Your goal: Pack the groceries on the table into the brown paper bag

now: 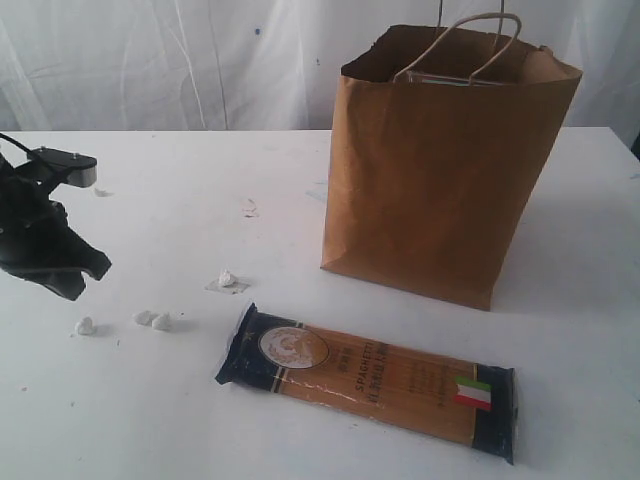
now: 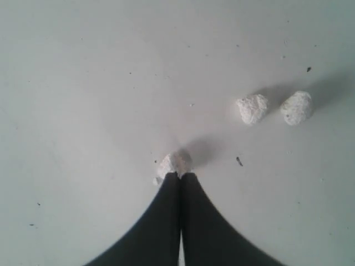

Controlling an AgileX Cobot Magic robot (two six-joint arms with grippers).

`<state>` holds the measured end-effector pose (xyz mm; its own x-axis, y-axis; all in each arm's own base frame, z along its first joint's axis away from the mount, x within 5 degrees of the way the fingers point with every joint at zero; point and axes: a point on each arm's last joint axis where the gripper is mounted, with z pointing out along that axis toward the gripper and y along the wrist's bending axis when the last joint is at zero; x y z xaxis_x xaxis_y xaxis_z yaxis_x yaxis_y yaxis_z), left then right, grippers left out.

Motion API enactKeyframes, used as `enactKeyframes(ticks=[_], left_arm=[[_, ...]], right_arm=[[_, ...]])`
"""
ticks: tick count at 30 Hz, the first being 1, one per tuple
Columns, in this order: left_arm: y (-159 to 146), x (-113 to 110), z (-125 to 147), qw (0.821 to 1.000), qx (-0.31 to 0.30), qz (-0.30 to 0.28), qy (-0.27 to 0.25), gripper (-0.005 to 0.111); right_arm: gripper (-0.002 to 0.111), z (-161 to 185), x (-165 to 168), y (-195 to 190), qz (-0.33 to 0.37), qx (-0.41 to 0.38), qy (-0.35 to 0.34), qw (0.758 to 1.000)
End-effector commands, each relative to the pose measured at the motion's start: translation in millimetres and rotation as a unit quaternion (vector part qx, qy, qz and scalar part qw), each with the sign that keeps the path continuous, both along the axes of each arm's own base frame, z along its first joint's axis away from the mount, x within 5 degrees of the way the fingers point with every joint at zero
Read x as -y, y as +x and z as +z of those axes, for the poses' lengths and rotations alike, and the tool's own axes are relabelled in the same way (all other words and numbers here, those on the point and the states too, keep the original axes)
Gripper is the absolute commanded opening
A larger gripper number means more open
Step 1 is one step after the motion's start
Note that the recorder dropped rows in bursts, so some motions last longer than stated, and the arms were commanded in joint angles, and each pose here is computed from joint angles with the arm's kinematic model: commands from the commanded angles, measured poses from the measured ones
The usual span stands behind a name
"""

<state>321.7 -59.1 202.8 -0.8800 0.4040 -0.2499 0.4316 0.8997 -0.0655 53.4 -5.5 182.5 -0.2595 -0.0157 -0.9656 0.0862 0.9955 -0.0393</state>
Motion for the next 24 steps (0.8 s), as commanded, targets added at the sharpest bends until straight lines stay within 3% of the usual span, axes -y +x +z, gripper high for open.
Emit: enactKeyframes(ticks=[1, 8, 16, 24], left_arm=[[1.8, -0.7, 0.4, 1.0, 0.004, -0.001, 0.0, 0.0], [3.3, -0.8, -3.2, 1.0, 0.002, -0.002, 0.002, 0.003], [9.1, 0.2, -28.6, 1.0, -0.031, 0.001, 0.005, 0.047], [13.9, 1.2, -45.4, 0.999, -0.042, 0.005, 0.004, 0.051]], right_arm=[[0.0, -0.2, 0.2, -0.2, -0.002, 0.002, 0.0, 1.0], [0.0, -0.2, 0.2, -0.2, -0.002, 0.002, 0.0, 1.0], [0.0, -0.2, 0.2, -0.2, -0.002, 0.002, 0.0, 1.0], [0.0, -0.2, 0.2, -0.2, -0.002, 0.002, 0.0, 1.0]])
